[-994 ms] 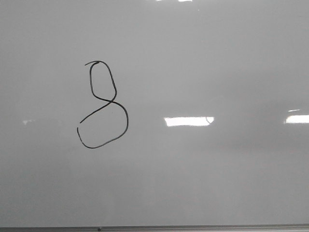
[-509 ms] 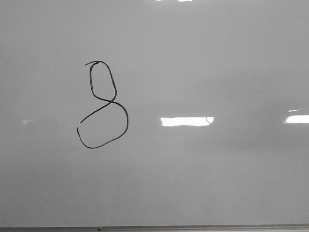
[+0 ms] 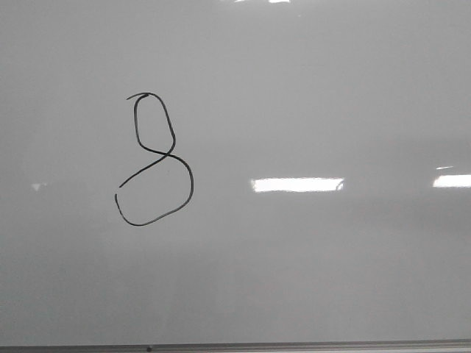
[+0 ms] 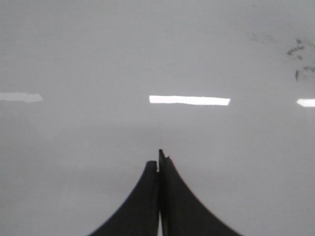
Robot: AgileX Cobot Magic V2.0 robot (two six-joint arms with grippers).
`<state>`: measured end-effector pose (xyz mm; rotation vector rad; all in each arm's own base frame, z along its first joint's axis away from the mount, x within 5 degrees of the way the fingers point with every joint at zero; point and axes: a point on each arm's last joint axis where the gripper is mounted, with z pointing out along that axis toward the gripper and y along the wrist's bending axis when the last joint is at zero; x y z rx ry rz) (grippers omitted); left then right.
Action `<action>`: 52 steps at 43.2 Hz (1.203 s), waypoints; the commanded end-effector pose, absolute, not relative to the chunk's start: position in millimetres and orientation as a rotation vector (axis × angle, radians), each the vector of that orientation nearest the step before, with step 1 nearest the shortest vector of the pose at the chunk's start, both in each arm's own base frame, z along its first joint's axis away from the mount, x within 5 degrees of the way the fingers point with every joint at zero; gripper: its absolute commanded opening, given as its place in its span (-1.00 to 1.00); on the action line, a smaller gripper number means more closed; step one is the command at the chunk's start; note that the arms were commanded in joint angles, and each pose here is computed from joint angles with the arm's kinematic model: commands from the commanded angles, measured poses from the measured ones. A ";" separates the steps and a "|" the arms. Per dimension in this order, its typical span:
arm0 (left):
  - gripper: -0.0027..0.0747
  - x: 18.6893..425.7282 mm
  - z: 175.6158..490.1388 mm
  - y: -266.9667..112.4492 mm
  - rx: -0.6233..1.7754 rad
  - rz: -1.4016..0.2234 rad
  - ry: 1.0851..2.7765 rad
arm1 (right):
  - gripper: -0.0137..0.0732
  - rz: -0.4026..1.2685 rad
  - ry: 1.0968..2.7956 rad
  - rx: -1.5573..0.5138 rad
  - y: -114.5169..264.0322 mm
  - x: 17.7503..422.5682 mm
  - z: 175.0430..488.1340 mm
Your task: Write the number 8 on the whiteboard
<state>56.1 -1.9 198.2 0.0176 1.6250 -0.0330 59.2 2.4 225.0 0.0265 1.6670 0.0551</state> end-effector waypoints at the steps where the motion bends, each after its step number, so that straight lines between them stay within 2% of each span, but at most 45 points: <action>1: -0.99 55.7 202.8 -1.6 0.009 -0.036 1.536 | -0.84 0.019 1.563 0.051 -0.7 56.4 224.8; 12: -0.99 55.7 202.8 -1.6 0.009 -0.036 1.536 | -0.84 -0.006 1.590 0.032 -1.0 55.3 196.4; 52: -0.99 55.7 202.8 -1.6 0.009 -0.036 1.536 | -0.84 -0.006 1.612 0.031 -0.9 55.3 194.5</action>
